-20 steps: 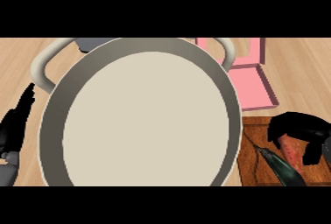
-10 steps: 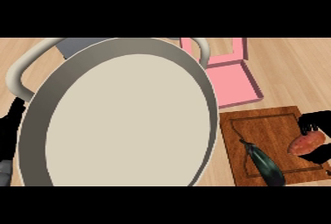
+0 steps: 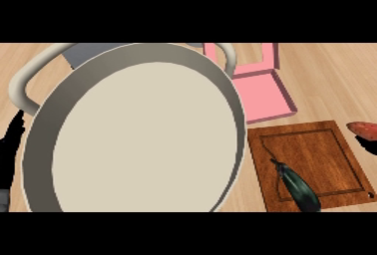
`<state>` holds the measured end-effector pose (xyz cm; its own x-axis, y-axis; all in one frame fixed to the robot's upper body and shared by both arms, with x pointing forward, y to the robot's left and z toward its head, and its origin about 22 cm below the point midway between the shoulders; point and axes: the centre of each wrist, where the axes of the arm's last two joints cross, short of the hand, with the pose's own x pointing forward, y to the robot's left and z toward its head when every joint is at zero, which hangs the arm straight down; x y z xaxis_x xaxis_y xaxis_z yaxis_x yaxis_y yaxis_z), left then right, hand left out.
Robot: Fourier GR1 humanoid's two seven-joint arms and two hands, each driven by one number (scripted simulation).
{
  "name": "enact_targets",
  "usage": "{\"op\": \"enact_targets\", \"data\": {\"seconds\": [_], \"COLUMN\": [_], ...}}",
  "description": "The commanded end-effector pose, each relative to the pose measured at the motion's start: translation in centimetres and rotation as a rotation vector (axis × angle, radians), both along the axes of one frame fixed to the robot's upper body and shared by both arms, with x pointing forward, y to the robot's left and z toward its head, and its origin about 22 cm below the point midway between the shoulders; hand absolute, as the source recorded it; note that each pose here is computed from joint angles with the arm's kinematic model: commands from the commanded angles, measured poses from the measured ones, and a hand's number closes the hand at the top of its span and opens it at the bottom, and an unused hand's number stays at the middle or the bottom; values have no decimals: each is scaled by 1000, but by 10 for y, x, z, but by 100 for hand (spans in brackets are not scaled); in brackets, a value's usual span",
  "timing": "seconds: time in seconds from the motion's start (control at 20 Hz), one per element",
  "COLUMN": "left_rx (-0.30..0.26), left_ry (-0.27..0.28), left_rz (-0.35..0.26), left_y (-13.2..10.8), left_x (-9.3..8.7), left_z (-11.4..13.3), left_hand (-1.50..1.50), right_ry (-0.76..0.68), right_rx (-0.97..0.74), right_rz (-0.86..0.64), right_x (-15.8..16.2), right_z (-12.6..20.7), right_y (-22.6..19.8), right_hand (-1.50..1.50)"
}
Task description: Pick the sweet potato from the cutting board and place it in the cardboard box
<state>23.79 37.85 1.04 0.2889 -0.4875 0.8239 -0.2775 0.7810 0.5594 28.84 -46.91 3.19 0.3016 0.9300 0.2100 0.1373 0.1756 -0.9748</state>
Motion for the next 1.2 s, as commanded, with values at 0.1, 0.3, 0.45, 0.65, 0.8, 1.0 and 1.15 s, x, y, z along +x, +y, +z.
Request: {"op": "enact_targets", "data": {"seconds": [0.1, 0.3, 0.45, 0.65, 0.8, 1.0, 1.15], "left_rx": [-5, 1, -28, -15, -9, -6, -9], "left_ry": [-5, -9, -25, -29, -35, -21, -51], "left_rz": [-24, -11, -43, -70, -81, -100, -112], "left_y": [-4, 6, -17, -12, -1, -12, -16], "left_x": [-6, 1, 4, 14, 21, 37, 34], "left_z": [-8, 8, -3, 11, 18, 15, 19], "left_hand": [0, 0, 0, 0, 0, 0, 0], "right_ry": [-219, -234, -247, -275, -336, -309, -280], "right_rx": [-17, 28, 89, 187, 232, 316, 358], "right_rz": [45, 93, 95, 70, 23, -12, -22], "right_x": [22, 13, 7, 17, 29, 59, 92], "right_z": [39, 65, 97, 138, 148, 153, 154], "right_y": [58, 100, 130, 180, 195, 233, 219], "right_hand": [150, 150, 150, 150, 150, 150, 150]}}
